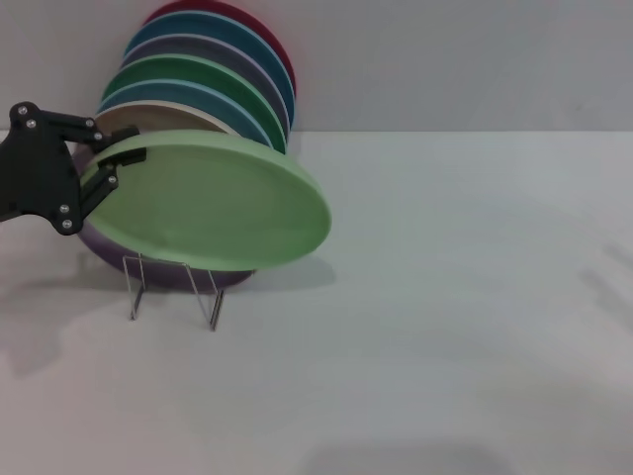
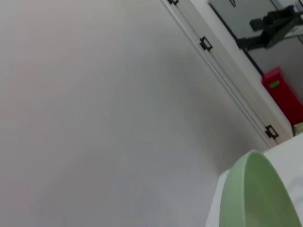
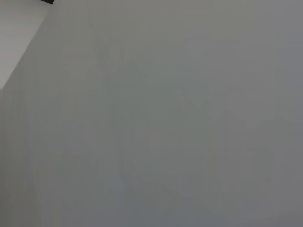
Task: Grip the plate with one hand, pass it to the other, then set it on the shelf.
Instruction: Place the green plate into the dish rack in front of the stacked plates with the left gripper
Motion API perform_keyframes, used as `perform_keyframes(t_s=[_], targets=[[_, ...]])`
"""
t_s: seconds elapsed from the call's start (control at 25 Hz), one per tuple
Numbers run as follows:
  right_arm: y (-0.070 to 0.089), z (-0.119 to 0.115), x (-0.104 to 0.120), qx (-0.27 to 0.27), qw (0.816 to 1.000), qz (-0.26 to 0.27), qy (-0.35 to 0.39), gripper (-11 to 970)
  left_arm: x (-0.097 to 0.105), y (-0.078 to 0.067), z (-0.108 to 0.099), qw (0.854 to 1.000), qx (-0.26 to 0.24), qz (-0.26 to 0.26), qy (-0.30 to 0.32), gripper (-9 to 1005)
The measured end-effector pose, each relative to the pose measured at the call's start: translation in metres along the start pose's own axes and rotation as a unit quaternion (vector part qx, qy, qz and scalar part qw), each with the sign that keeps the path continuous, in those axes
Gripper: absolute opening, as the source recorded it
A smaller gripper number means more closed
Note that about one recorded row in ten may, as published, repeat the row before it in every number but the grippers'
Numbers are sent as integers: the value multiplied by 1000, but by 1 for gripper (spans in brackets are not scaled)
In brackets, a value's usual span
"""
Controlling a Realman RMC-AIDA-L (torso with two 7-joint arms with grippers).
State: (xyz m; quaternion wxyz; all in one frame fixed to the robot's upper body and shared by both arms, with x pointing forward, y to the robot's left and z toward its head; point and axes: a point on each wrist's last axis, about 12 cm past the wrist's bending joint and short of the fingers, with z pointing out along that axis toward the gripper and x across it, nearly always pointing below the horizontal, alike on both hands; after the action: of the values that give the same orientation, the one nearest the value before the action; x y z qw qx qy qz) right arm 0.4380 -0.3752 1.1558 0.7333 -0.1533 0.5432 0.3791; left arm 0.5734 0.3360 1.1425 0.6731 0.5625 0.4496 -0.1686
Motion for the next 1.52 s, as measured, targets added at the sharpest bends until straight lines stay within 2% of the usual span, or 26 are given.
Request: perform_keyframes(t_s=[0.64,0.88,1.16,1.4,1.52], targets=[[0,2,0,-5,1000,-2,1,608,4,-1,2,1000,3,5,15,176],[2,5,-2,-15,1000,-7,6,608,4,-2,1,1000,1,-13,14,178],[6,3,-8,-20,1000,-16,14,607,5,-9,3,1000,-16,-15,6,181],[12,2,-12,-28,999,-23,13,607,6,-14,-2,998,-58,-17,2,183],[13,2,-14,-30,999,-26,15,607,7,-15,-2,998,-58,-16,5,184]])
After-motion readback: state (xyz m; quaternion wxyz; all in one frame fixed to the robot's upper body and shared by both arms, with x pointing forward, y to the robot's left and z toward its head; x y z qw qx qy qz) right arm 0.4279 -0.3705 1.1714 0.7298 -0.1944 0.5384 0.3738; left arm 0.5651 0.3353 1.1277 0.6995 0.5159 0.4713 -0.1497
